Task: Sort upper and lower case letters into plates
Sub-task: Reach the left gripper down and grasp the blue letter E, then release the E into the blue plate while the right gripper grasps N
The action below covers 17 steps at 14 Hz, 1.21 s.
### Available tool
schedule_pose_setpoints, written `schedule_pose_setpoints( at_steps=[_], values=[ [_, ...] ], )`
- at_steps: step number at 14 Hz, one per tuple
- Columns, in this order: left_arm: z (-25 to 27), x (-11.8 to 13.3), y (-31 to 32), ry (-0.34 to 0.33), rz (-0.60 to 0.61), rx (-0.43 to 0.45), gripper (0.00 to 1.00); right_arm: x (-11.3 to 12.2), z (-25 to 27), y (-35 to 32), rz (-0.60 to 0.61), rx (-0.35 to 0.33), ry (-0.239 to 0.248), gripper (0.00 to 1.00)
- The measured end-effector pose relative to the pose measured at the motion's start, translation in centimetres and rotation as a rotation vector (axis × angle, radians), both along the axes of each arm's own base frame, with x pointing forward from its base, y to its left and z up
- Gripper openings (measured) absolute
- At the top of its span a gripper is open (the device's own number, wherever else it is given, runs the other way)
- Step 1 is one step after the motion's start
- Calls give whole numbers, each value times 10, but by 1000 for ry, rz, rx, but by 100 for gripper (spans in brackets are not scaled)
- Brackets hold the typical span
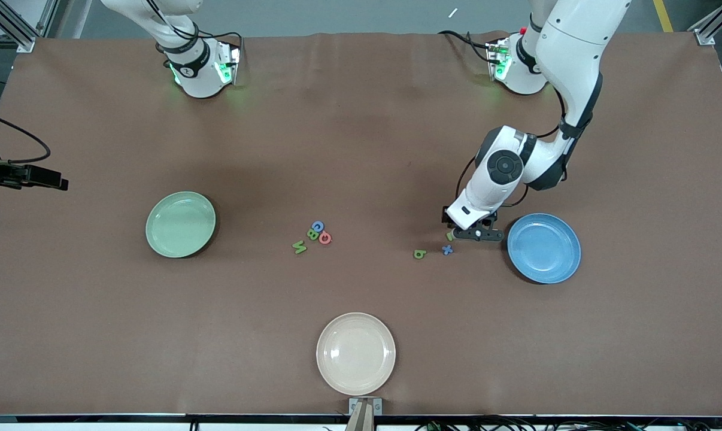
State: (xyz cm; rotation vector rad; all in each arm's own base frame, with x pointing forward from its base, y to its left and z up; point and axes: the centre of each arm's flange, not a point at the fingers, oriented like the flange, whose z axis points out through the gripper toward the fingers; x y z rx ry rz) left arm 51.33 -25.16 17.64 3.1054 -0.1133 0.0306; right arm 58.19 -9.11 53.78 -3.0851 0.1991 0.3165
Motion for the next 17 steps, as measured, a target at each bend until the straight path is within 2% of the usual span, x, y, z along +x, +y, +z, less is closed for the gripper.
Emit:
schedule_pose_setpoints(
  at_steps=[3, 4, 5, 6, 7, 10, 14, 17],
  values=[
    [-4, 1, 1, 4, 1, 2, 60, 4, 3, 29, -157, 48, 2, 100],
    [-4, 2, 1, 2, 2, 2, 55, 6, 2, 43, -181, 46, 1, 100],
    [-3, 2, 1, 2, 2, 2, 54, 10, -1, 58, -214, 38, -9, 100],
    [-3, 3, 1, -1, 3, 1, 48, 13, -8, 73, -246, 30, -21, 100],
    [-2, 4, 1, -2, 3, 1, 48, 16, -17, 88, -274, 22, -28, 100],
    [0, 7, 0, -8, 4, -2, 27, 24, -50, 142, -395, -12, -20, 100],
    [2, 11, -1, -15, 43, -7, 27, 39, -109, 232, -522, -55, -40, 100],
    [22, 19, 4, -15, 58, -1, 27, 48, -172, 291, -637, -79, -69, 100]
  ],
)
